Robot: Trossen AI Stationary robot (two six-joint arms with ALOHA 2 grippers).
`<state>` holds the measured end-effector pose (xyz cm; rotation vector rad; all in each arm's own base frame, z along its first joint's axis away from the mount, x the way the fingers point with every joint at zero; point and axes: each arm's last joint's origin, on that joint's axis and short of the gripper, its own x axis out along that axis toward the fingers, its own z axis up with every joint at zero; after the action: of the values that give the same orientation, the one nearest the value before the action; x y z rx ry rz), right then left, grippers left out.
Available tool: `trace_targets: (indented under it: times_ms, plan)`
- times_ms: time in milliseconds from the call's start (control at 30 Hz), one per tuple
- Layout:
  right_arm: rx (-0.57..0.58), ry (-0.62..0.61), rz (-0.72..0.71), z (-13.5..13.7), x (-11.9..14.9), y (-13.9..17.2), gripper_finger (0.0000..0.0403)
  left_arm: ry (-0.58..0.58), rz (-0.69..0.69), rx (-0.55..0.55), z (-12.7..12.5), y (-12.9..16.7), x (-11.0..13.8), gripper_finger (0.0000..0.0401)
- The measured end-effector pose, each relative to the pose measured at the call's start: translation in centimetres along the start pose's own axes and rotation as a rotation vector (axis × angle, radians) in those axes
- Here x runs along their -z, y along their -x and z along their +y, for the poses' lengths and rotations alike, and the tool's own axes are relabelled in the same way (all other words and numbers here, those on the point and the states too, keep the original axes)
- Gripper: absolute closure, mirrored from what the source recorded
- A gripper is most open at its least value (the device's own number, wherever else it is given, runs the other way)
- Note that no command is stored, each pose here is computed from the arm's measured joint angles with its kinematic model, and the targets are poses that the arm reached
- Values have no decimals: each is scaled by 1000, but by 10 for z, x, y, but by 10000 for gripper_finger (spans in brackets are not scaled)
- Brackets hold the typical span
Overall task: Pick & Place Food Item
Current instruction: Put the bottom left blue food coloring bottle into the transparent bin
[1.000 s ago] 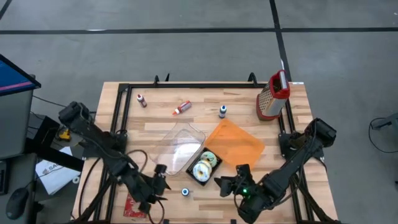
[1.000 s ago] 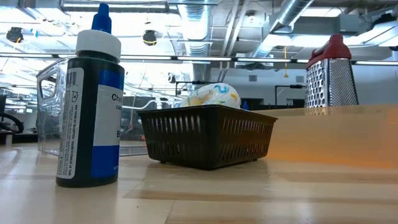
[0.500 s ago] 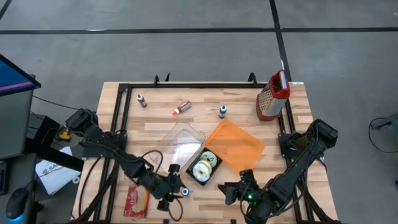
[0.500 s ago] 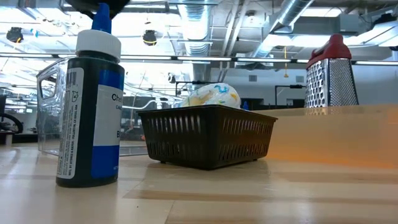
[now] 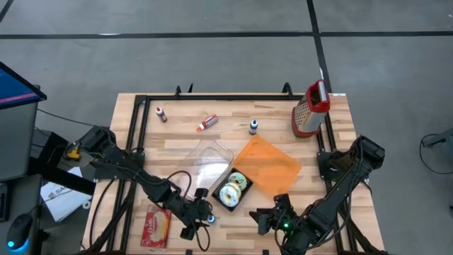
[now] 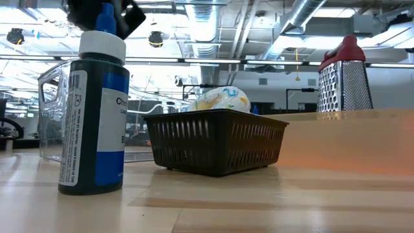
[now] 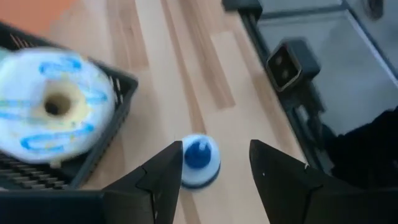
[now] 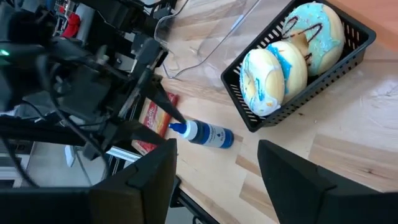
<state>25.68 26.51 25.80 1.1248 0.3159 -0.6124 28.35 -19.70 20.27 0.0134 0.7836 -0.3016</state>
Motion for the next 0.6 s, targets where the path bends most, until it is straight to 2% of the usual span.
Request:
trace_targets:
  times_ms: [200, 600]
  plan:
    - [1, -2, -1, 0, 0, 0, 186, -1, -19, -6, -1, -11, 1, 220]
    - [-1, -7, 1, 0, 0, 0, 186, -7, -20, -47, 6, -13, 0, 220]
